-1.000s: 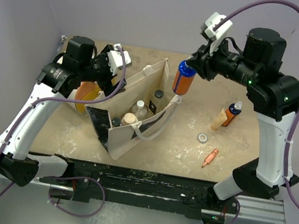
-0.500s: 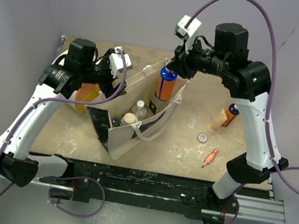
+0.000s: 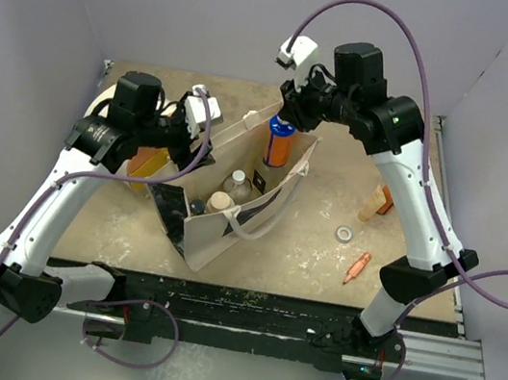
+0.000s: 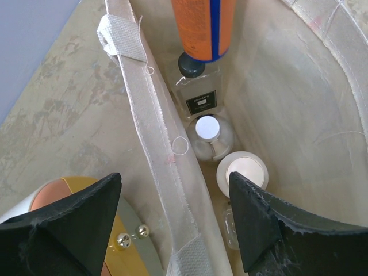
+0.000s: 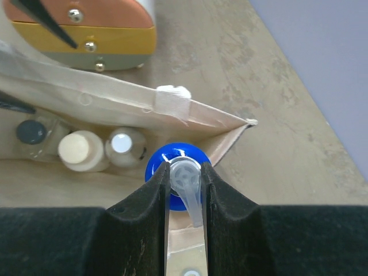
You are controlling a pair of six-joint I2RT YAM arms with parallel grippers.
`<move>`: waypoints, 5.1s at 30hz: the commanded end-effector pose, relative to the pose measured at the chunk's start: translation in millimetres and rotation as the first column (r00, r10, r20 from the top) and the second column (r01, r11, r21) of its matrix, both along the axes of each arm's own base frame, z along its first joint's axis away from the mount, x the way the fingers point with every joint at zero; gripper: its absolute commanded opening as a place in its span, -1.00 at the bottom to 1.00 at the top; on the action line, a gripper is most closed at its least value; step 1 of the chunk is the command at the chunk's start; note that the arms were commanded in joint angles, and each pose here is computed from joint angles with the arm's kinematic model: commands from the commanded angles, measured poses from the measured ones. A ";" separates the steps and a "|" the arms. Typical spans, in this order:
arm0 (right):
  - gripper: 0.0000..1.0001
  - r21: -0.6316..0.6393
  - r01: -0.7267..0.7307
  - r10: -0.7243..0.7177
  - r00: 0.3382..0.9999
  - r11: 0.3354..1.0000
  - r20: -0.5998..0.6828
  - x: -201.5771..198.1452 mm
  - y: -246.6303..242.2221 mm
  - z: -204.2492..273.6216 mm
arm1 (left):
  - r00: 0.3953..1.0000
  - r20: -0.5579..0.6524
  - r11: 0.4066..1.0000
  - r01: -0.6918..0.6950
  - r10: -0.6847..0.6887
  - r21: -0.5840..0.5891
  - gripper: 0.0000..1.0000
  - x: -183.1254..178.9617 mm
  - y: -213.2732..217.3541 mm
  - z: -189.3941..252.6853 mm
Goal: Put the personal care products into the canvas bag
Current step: Place the care product in the canvas bag, then adjust the care product in the canvas bag.
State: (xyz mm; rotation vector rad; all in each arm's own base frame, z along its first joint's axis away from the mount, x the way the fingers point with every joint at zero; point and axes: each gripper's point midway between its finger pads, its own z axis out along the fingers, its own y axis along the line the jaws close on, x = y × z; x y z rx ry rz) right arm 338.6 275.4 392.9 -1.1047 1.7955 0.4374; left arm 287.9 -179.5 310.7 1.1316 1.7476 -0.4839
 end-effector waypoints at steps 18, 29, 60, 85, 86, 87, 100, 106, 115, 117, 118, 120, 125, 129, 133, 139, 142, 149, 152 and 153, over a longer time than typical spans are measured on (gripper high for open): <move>-1.00 0.020 0.047 -0.050 0.979 0.999 0.199 13.4 -11.5 27.4 | 1.000 0.014 0.999 0.021 -0.020 -0.049 0.35 -7.9 -3.6 3.2; -1.00 -0.004 -0.119 0.117 0.974 0.993 0.194 3.8 9.4 14.8 | 0.999 0.005 0.997 0.033 -0.032 -0.064 0.28 -9.9 -6.3 4.4; -1.00 -0.181 -0.001 0.054 0.956 0.983 0.289 33.9 -14.3 -14.0 | 0.999 -0.008 0.996 0.041 -0.042 -0.077 -0.09 -10.2 -9.2 3.7; -1.00 -0.132 0.158 -0.080 0.883 0.979 0.462 35.3 -44.4 59.5 | 0.999 0.001 0.996 0.047 -0.047 -0.070 -0.09 -7.8 -9.8 7.0; -1.00 -0.133 0.156 -0.078 0.883 0.979 0.463 35.1 -43.5 59.0 | 0.999 0.004 0.996 0.049 -0.049 -0.069 -0.09 -7.1 -10.0 8.0; -1.00 -0.134 0.156 -0.078 0.883 0.979 0.464 34.8 -43.0 58.8 | 0.999 0.007 0.996 0.054 -0.053 -0.068 -0.09 -6.6 -10.5 9.3; -1.00 -0.107 0.155 -0.106 0.923 0.982 0.369 29.0 -35.4 38.7 | 0.979 0.088 0.968 0.194 -0.182 -0.158 -0.08 -4.4 -60.2 72.1; -1.00 -0.083 0.143 -0.113 0.948 0.986 0.298 24.8 -29.5 22.0 | 0.966 0.038 0.935 0.259 -0.257 -0.243 -0.03 -0.7 -104.8 57.8; -1.00 -0.006 0.155 -0.148 0.955 0.988 0.259 17.5 -41.9 36.9 | 0.940 0.032 0.930 0.341 -0.340 -0.137 0.14 -2.0 -142.9 8.3; -1.00 -0.011 0.128 -0.122 0.966 0.992 0.230 11.4 -41.8 32.9 | 0.953 0.041 0.949 0.302 -0.300 -0.094 0.16 6.1 -137.1 -2.8; -1.00 -0.008 0.113 -0.109 0.972 0.994 0.210 8.3 -42.1 30.2 | 0.950 0.038 0.947 0.311 -0.308 -0.082 0.18 4.0 -135.1 -6.1; -0.95 0.010 0.095 -0.095 0.979 0.995 0.179 2.7 -45.9 28.0 | 0.938 0.042 0.935 0.346 -0.344 -0.078 0.22 -4.3 -134.5 -8.1; -0.72 0.042 -0.007 0.002 0.992 0.999 0.127 -19.1 -55.5 27.1 | 0.949 0.059 0.949 0.312 -0.309 -0.040 0.22 3.3 -128.5 -11.0; -0.36 0.052 -0.207 0.203 0.976 0.977 0.086 -62.4 -48.0 8.3 | 0.899 0.051 0.900 0.436 -0.436 0.006 0.35 -23.6 -122.6 -5.2; -0.09 0.062 -0.283 0.281 0.959 0.957 0.032 -76.7 -42.1 -27.3 | 0.780 -0.013 0.779 0.626 -0.626 0.040 0.45 -75.6 -106.3 -13.7; 0.14 0.071 -0.427 0.428 0.904 0.901 -0.004 -93.3 -26.4 -69.4 | 0.686 -0.114 0.689 0.725 -0.719 0.020 0.48 -123.5 -88.5 -16.5; 0.18 0.071 -0.463 0.467 0.882 0.883 -0.060 -96.8 -18.1 -93.9 | 0.640 -0.168 0.647 0.762 -0.750 0.016 0.48 -145.6 -82.2 -21.2; 0.20 0.013 -0.453 0.449 0.879 0.891 -0.157 -93.7 -15.5 -152.9 | 0.566 -0.209 0.593 0.800 -0.797 -0.095 0.48 -180.0 -82.6 -12.9; 0.19 -0.011 -0.438 0.430 0.887 0.899 -0.171 -91.6 -18.4 -168.7 | 0.547 -0.247 0.584 0.804 -0.800 -0.111 0.45 -187.8 -82.7 -24.1; 0.19 -0.025 -0.426 0.415 0.893 0.905 -0.174 -89.1 -20.5 -173.4 | 0.545 -0.259 0.586 0.803 -0.797 -0.113 0.44 -188.9 -82.7 -29.6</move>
